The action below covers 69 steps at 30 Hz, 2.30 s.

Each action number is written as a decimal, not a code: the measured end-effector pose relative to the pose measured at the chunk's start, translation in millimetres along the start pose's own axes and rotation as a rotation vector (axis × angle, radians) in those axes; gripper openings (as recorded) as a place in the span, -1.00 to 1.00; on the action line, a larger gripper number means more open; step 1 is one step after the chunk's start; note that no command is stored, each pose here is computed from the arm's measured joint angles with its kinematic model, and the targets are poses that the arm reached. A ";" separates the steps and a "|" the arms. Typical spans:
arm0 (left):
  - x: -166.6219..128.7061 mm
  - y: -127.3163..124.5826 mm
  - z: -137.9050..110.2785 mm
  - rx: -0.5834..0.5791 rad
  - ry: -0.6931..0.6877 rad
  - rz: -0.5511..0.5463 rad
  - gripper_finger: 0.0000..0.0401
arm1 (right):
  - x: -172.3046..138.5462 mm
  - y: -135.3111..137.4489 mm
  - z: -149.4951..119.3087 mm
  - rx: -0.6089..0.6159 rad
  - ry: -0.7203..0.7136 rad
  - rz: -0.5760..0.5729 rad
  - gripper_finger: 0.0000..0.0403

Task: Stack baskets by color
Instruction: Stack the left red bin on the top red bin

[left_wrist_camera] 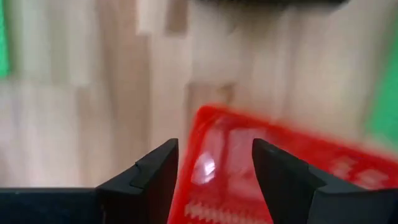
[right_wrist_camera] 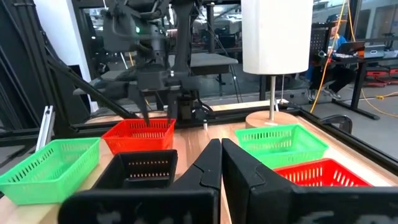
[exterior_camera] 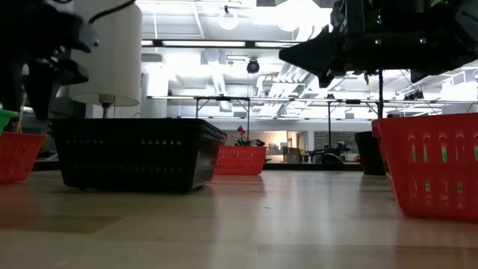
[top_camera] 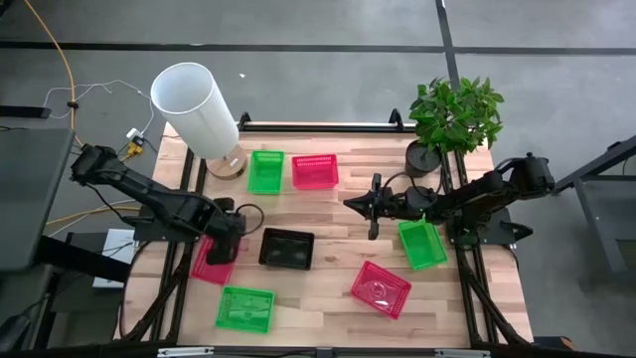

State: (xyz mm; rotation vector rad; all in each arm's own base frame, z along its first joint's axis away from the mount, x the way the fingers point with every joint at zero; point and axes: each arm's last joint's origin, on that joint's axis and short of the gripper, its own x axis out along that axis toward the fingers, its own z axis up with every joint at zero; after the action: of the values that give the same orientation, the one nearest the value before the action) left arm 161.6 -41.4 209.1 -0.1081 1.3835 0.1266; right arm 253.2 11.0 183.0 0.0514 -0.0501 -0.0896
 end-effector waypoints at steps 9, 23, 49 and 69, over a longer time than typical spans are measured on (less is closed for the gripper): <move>29.8 -1.1 6.4 0.099 0.201 0.071 -0.04 | 0.1 0.0 -2.1 -0.005 0.022 0.002 -1.00; 54.5 -6.6 11.7 0.149 0.336 0.050 -0.49 | -0.1 -0.1 -4.3 -0.007 0.045 0.002 -1.00; -126.1 19.9 38.5 -0.140 -0.301 0.478 -1.00 | -0.4 -0.1 -8.6 0.040 0.088 0.000 -1.00; -6.9 49.5 95.0 -0.838 -1.054 0.260 -1.00 | -6.7 23.7 20.6 -0.051 -0.221 0.103 -1.00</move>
State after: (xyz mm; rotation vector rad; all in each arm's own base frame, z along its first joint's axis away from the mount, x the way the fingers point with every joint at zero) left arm 245.2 21.6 233.1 -0.4806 0.2152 0.8507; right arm 247.6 34.3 204.5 -0.0121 -0.2711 0.0069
